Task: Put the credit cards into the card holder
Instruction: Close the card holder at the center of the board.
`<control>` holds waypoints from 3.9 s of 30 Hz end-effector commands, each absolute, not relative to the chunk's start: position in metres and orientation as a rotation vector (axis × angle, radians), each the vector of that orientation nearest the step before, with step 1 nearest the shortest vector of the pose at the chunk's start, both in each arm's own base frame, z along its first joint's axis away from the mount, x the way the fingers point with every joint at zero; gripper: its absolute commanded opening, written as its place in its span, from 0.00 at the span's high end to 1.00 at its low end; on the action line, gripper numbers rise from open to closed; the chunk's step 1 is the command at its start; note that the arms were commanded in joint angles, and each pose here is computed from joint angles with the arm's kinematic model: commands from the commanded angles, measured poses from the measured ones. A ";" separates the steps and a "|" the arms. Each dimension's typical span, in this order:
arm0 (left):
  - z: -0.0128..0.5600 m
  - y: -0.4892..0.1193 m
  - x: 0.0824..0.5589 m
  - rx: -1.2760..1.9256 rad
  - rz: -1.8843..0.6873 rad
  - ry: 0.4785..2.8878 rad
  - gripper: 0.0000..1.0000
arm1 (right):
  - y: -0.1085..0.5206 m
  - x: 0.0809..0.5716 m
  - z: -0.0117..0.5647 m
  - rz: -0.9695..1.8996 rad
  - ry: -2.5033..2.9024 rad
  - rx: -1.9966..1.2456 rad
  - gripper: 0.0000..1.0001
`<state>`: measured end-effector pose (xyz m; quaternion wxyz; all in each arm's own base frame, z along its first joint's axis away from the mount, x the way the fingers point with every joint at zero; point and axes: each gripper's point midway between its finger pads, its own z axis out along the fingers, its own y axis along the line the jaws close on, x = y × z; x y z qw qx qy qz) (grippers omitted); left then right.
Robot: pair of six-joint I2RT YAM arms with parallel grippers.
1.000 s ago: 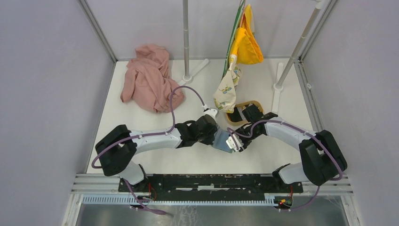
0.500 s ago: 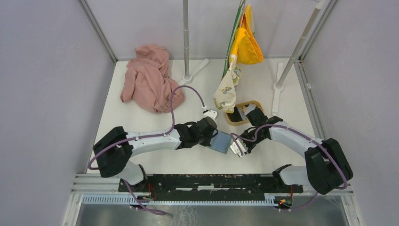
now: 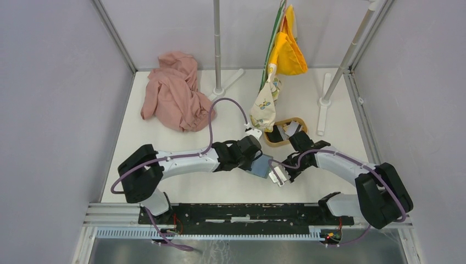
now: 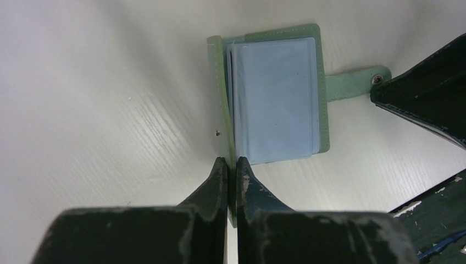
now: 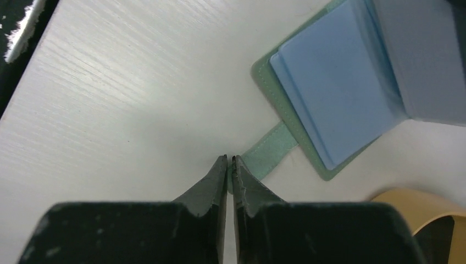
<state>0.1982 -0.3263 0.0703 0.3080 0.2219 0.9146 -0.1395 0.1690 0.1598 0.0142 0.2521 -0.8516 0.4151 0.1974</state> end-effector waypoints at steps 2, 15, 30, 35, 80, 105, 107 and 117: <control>0.079 -0.363 0.195 0.671 -0.494 2.376 0.98 | 0.162 0.189 0.022 0.401 1.115 -2.269 0.91; 0.077 -0.404 0.184 0.737 -0.670 2.369 0.91 | 0.168 0.192 0.032 0.382 1.081 -2.218 0.95; 0.080 -0.353 0.201 0.651 -0.392 2.360 0.98 | 0.151 0.154 0.020 0.593 0.943 -2.432 0.95; 0.086 -0.357 0.198 0.655 -0.431 2.351 0.98 | 0.150 0.168 0.011 0.503 1.001 -2.403 0.96; 0.041 -0.414 0.182 0.658 -0.977 2.384 0.84 | 0.189 0.226 0.045 0.439 1.295 -1.863 0.90; 0.050 -0.321 0.230 0.242 -0.752 2.250 0.46 | 0.226 0.197 0.012 0.386 0.973 -2.219 0.89; 0.049 -0.312 0.233 0.264 -0.684 2.240 0.47 | 0.232 0.191 0.017 0.417 0.939 -2.220 0.88; 0.056 -0.331 0.230 0.497 -0.734 2.180 0.37 | 0.238 0.176 0.028 0.511 0.890 -2.191 0.82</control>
